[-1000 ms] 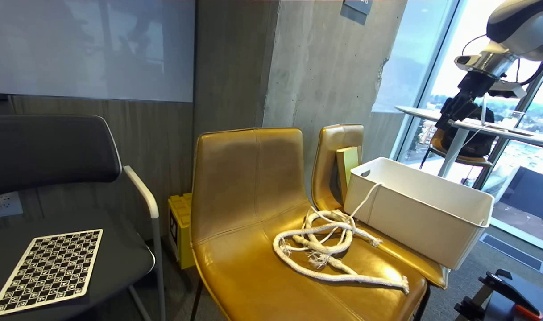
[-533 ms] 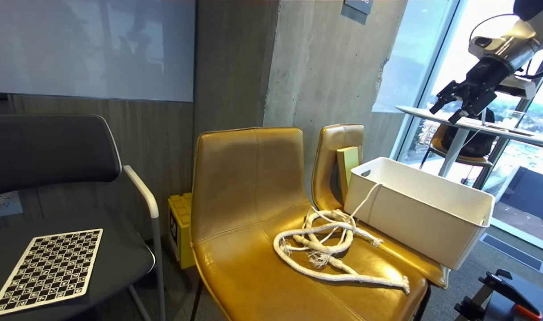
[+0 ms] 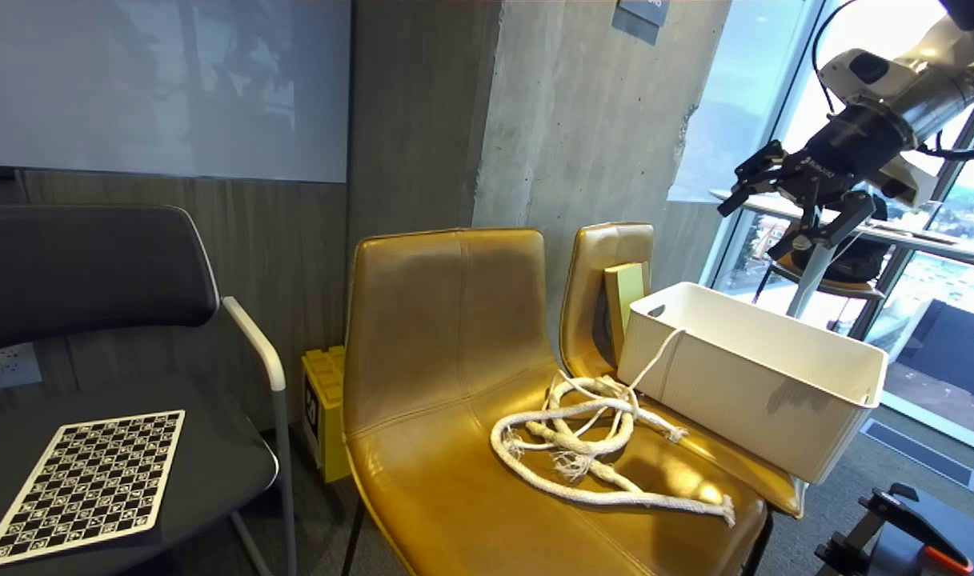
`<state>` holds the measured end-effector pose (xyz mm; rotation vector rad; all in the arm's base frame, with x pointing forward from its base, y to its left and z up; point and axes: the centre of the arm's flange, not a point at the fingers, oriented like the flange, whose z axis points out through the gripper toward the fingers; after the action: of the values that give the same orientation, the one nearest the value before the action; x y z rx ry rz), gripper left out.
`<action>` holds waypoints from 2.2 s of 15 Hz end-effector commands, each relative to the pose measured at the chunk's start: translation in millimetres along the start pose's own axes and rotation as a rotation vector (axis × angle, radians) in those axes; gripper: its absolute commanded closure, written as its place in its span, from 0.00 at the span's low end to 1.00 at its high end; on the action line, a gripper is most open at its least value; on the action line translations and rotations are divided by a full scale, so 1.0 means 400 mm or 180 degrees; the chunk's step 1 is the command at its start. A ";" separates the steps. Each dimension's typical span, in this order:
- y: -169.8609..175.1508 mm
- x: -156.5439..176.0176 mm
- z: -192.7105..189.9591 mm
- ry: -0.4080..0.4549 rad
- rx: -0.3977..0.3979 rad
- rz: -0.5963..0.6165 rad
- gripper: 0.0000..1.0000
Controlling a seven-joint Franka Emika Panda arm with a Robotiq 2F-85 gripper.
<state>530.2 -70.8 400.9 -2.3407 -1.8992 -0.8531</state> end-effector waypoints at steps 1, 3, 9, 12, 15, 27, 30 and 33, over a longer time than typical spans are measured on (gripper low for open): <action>-0.143 0.177 0.120 0.0006 -0.0114 -0.0414 0.00; -0.221 0.271 0.213 -0.0050 -0.0137 -0.0620 0.00; -0.350 0.383 0.464 -0.0406 -0.0294 -0.1025 0.00; -0.312 0.305 0.575 -0.0707 -0.0350 -0.1077 0.00; -0.261 0.191 0.663 -0.1003 -0.0342 -0.1038 0.00; -0.191 0.053 0.803 -0.1579 -0.0160 -0.0796 0.42; -0.186 0.062 0.802 -0.1604 -0.0071 -0.0634 0.65; -0.183 0.060 0.796 -0.1655 -0.0002 -0.0505 0.87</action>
<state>586.5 73.2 110.2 -2.5906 -2.3291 -0.2976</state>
